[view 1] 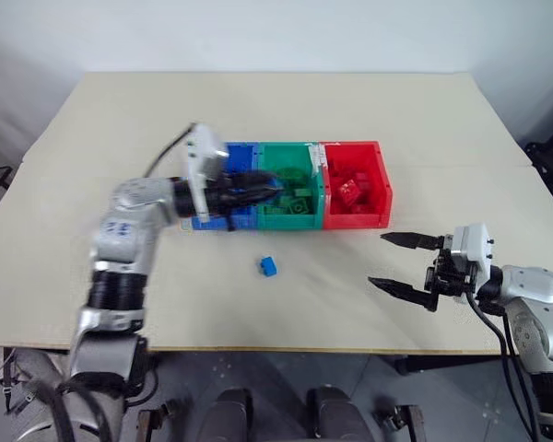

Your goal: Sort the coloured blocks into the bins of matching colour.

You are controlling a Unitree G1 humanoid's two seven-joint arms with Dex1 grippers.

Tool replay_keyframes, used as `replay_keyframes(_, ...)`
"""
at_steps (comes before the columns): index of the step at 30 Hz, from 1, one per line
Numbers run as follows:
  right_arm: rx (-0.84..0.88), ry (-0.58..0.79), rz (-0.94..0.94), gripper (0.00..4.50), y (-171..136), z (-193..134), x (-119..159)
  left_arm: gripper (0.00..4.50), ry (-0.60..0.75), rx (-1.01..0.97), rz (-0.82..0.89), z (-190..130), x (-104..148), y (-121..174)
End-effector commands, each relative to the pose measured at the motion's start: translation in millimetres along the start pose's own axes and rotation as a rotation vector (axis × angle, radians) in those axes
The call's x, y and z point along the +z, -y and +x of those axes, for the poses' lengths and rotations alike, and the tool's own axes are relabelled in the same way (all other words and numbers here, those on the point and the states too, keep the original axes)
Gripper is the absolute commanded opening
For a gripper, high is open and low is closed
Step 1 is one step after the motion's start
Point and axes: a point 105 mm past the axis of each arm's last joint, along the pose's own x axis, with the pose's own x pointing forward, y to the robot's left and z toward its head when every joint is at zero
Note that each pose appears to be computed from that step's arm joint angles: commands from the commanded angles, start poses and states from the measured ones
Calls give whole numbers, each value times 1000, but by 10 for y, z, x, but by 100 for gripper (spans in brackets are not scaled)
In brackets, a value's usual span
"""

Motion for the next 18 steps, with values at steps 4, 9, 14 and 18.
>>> replay_keyframes(4,-112,132,-40,450,156,-26,235,90,45,359,19,-554,203,-335)
replay_keyframes(9,-148,181,-38,450,205,4,295,90,9,456,-29,-475,71,-500)
replay_keyframes(14,-141,197,-49,450,201,48,337,90,-14,461,-67,-308,-119,-637)
replay_keyframes(18,-144,208,-54,450,191,61,352,90,-17,407,-59,-169,-156,-668)
